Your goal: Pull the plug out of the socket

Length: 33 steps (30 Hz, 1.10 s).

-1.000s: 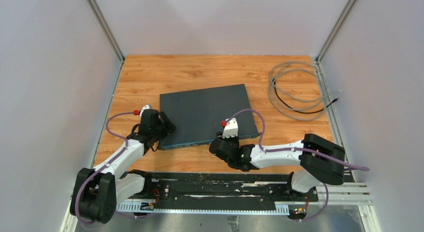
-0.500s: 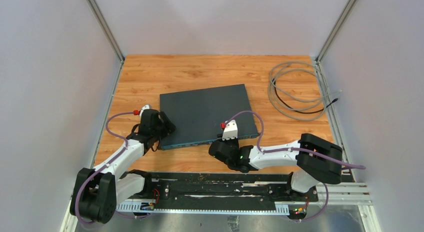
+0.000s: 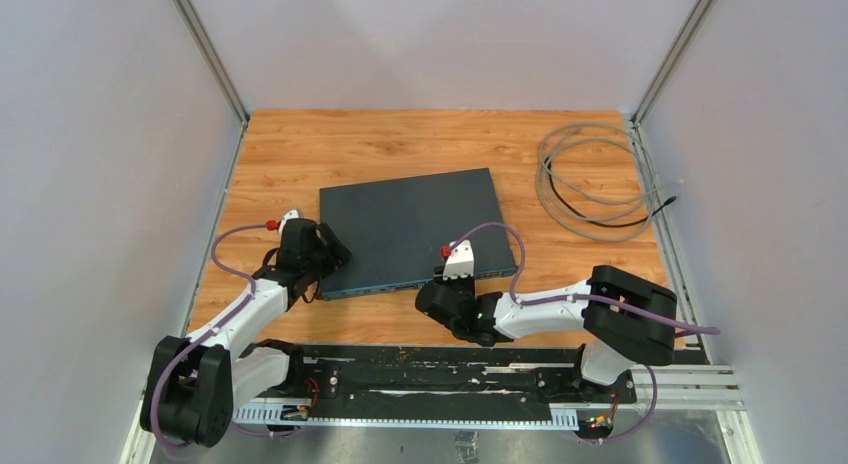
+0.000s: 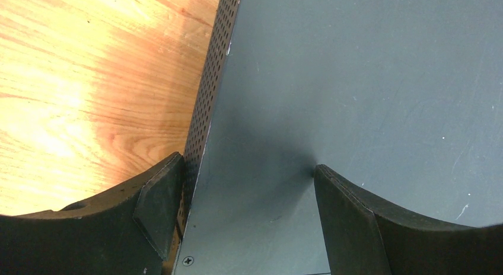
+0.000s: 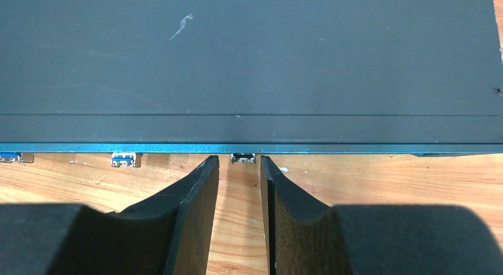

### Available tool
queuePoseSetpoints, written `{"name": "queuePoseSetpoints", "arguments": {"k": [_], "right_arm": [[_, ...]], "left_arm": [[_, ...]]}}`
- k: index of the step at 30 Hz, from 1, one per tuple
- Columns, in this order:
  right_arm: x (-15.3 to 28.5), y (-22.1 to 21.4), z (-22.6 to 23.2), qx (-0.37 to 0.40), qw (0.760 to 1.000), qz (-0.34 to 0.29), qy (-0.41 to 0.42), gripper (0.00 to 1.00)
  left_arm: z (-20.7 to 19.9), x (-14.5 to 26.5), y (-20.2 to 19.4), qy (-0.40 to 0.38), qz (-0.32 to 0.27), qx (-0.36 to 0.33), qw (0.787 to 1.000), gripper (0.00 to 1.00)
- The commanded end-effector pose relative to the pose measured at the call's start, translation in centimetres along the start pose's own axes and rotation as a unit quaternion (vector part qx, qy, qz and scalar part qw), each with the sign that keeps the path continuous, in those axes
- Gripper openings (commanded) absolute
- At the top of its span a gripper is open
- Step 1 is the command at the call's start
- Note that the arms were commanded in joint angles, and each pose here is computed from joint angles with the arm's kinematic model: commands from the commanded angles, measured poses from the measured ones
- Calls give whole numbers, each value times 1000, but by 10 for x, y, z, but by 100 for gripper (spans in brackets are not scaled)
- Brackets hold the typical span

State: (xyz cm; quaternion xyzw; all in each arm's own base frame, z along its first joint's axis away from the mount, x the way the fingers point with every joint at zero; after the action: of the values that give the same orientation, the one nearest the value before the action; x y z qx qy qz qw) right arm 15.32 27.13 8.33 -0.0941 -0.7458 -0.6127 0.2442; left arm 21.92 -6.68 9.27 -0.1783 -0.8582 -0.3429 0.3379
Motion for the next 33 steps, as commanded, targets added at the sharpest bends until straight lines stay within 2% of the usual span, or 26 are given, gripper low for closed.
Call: {"name": "queuePoseSetpoints", "arguments": {"k": [1,18,20,24,33], "right_arm": [[-1,-3,-5,8,999,-18,-27,36],[-7,1,-4,4,998,-63,-27,28],[-7,3,-5,4,997,-69,-26,22],[-8,4,-4,16,997,-77,-23,1],[-13,-31,-9,27,996,-85,29,0]], "left_arm": [[-4,-2,-13,-34,37,-3,999,72],[-5,-2,-14,-40,44,-6,998,69],[-5,-3,-14,-40,44,-6,998,69],[-4,-5,-16,-37,50,-5,998,69],[-4,-10,-17,-30,56,0,998,69]]}}
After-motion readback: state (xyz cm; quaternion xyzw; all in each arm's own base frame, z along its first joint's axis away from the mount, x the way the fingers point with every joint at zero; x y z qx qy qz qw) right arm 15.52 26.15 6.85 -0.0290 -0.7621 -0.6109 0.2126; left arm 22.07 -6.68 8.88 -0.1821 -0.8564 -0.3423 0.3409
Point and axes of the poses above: each gripper's point midway between its finger pads, its own x axis back along the fingers, its own z axis along the line the jaws close on, y = z × x, the point moved 7 cm from there along x, back along the fingers, and after that the axes turned 10 degrees about x, right-handed, at the moved point
